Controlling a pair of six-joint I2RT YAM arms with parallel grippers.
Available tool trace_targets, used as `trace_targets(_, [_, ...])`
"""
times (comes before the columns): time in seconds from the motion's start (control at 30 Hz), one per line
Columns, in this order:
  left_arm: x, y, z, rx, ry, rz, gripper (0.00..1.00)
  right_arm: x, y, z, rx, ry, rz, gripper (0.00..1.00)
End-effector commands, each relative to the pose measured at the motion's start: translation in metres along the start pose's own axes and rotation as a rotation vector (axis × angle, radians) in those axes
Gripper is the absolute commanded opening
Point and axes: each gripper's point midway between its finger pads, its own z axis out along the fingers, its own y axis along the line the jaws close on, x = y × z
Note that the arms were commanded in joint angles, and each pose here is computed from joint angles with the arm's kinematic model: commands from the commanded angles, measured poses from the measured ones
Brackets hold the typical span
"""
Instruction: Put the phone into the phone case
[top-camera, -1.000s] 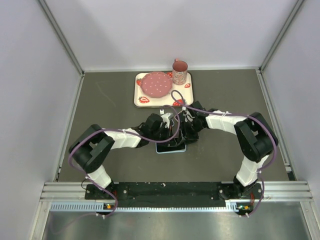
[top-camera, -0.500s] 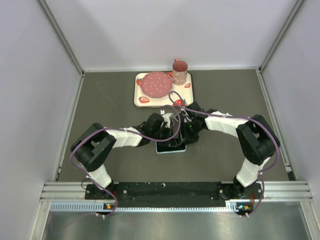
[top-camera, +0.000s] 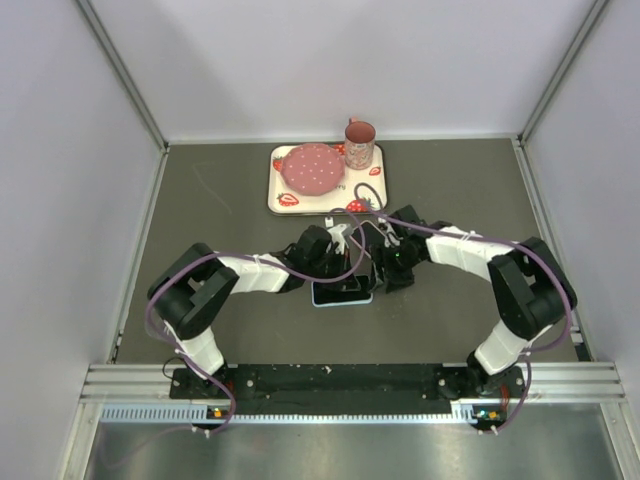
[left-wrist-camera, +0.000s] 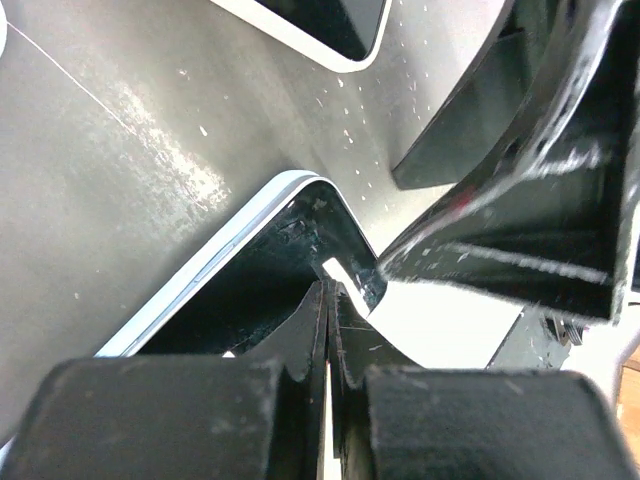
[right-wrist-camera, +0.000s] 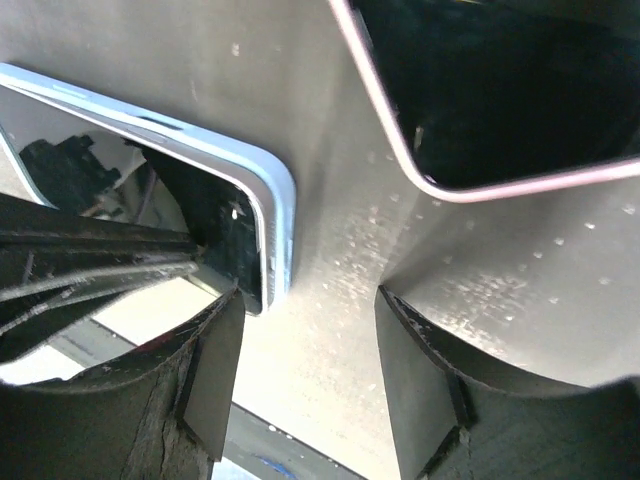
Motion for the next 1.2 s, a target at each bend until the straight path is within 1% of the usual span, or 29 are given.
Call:
trace_targets(0.0, [0.048, 0.057, 0.001, -0.217, 0.135, -0.032, 0.0, -0.011, -0.005, -0.016, -0.1, -0.065, 0.041, 0.56])
trace_targets(0.13, [0.045, 0.053, 0.001, -0.206, 0.134, -0.026, 0.0, -0.013, -0.006, -0.016, -0.146, -0.081, 0.055, 0.57])
trace_targets(0.47, [0.043, 0.053, 0.003, -0.205, 0.136, -0.022, 0.0, 0.0, -0.004, 0.004, -0.207, -0.011, 0.089, 0.57])
trace_targets(0.63, [0.043, 0.052, 0.002, -0.206, 0.136, -0.022, 0.0, 0.008, -0.002, 0.012, -0.212, 0.02, 0.084, 0.54])
trace_targets(0.67, [0.043, 0.053, 0.002, -0.211, 0.135, -0.022, 0.0, 0.01, -0.003, 0.014, -0.208, 0.027, 0.085, 0.52])
trace_targets(0.7, [0.043, 0.054, 0.003, -0.214, 0.133, -0.02, 0.0, 0.011, -0.003, 0.016, -0.202, 0.033, 0.088, 0.45])
trace_targets(0.87, [0.04, 0.051, 0.002, -0.209, 0.129, -0.021, 0.0, 0.024, -0.012, 0.034, -0.144, 0.086, 0.095, 0.4])
trace_targets(0.9, [0.04, 0.052, 0.001, -0.213, 0.129, -0.018, 0.0, 0.026, -0.014, 0.036, -0.133, 0.09, 0.092, 0.36])
trace_targets(0.93, [0.039, 0.052, 0.002, -0.213, 0.127, -0.018, 0.0, 0.026, -0.016, 0.037, -0.121, 0.093, 0.089, 0.35])
trace_targets(0.97, [0.04, 0.053, 0.001, -0.221, 0.132, -0.017, 0.0, 0.03, -0.021, 0.041, -0.092, 0.106, 0.094, 0.34])
trace_targets(1.03, [0.037, 0.052, 0.001, -0.22, 0.13, -0.013, 0.0, 0.03, -0.026, 0.044, -0.054, 0.114, 0.095, 0.28])
trace_targets(1.07, [0.038, 0.052, 0.001, -0.223, 0.132, -0.014, 0.0, 0.033, -0.035, 0.045, 0.005, 0.12, 0.106, 0.26])
trace_targets(1.13, [0.036, 0.053, 0.0, -0.239, 0.127, -0.006, 0.0, 0.037, -0.04, 0.048, 0.05, 0.141, 0.092, 0.23])
trace_targets(1.17, [0.034, 0.054, -0.001, -0.245, 0.124, 0.0, 0.0, 0.035, -0.045, 0.049, 0.09, 0.132, 0.082, 0.21])
